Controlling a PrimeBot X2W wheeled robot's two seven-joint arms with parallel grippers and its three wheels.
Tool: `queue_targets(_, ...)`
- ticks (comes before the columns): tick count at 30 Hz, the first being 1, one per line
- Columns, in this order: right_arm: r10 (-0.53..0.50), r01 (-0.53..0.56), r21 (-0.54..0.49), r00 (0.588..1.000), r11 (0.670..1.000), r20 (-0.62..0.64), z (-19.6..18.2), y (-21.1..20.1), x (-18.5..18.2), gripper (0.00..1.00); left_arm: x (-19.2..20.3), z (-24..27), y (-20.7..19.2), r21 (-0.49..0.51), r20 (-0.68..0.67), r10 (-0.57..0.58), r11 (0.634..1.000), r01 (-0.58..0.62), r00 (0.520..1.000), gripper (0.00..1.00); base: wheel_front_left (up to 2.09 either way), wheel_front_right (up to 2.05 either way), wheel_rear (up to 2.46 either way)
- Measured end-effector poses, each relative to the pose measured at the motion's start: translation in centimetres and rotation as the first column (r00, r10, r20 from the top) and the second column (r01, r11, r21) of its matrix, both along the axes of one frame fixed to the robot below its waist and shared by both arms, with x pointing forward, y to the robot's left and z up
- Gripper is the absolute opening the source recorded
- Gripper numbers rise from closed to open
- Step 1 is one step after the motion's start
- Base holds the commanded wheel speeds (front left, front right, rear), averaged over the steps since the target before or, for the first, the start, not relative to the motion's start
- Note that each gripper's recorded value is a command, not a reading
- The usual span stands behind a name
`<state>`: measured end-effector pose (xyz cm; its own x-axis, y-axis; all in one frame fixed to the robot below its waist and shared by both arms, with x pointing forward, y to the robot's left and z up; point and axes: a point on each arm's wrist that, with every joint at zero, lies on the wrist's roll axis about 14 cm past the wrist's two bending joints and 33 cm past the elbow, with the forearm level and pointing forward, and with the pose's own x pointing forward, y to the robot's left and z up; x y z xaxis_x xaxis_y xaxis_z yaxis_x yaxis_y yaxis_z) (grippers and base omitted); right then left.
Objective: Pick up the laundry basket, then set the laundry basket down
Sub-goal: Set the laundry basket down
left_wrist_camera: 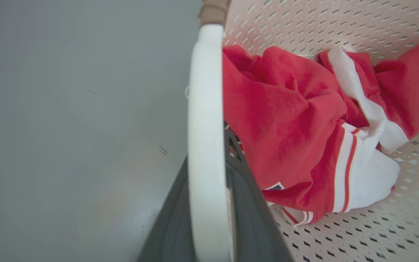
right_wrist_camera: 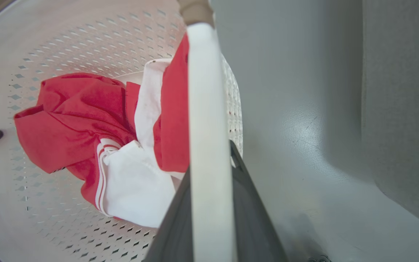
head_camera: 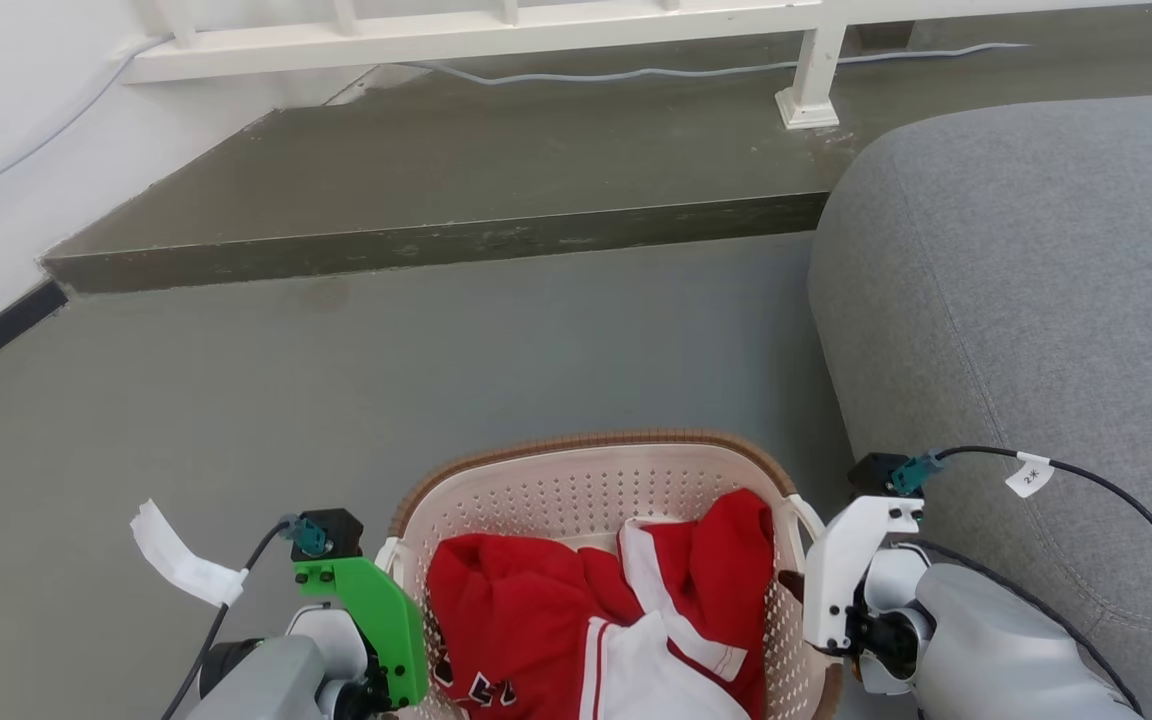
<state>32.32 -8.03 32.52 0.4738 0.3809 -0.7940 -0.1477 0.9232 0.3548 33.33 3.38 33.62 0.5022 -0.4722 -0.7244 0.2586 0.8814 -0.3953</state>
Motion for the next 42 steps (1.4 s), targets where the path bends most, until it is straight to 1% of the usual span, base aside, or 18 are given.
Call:
queue_targets(13,0.001,-0.001,-0.005,1.0,1.0,-0.031,-0.7,-0.2,-0.4,0.0,-0.3,-0.7,-0.1,0.001,-0.032,-0.007,1.0,0.007,0.999,0.0,0.0,0.0,0.0)
queue_targets(22,0.005,-0.006,-0.01,0.999,1.0,-0.044,-1.1,-0.2,0.4,0.0,0.4,-1.3,-0.3,-0.003,-0.043,-0.005,1.0,0.005,0.999,0.0,0.0,0.0,0.0)
queue_targets(30,-0.008,0.008,-0.011,0.999,1.0,-0.036,-1.6,-0.6,2.2,0.0,2.5,-1.7,-0.7,-0.013,-0.031,-0.005,1.0,0.004,1.0,0.0,0.0,0.0,0.0)
queue_targets(35,-0.021,0.021,-0.013,1.0,1.0,-0.012,-1.8,-1.0,4.1,0.0,4.2,-1.8,-1.2,-0.039,-0.01,0.009,0.999,-0.01,1.0,0.0,0.0,0.0,0.0)
queue_targets(42,-0.037,0.037,-0.014,0.999,0.999,-0.01,-3.2,-1.5,5.6,0.0,5.7,-3.1,-1.6,-0.055,-0.015,0.02,0.998,-0.02,1.0,0.0,0.0,0.0,0.0)
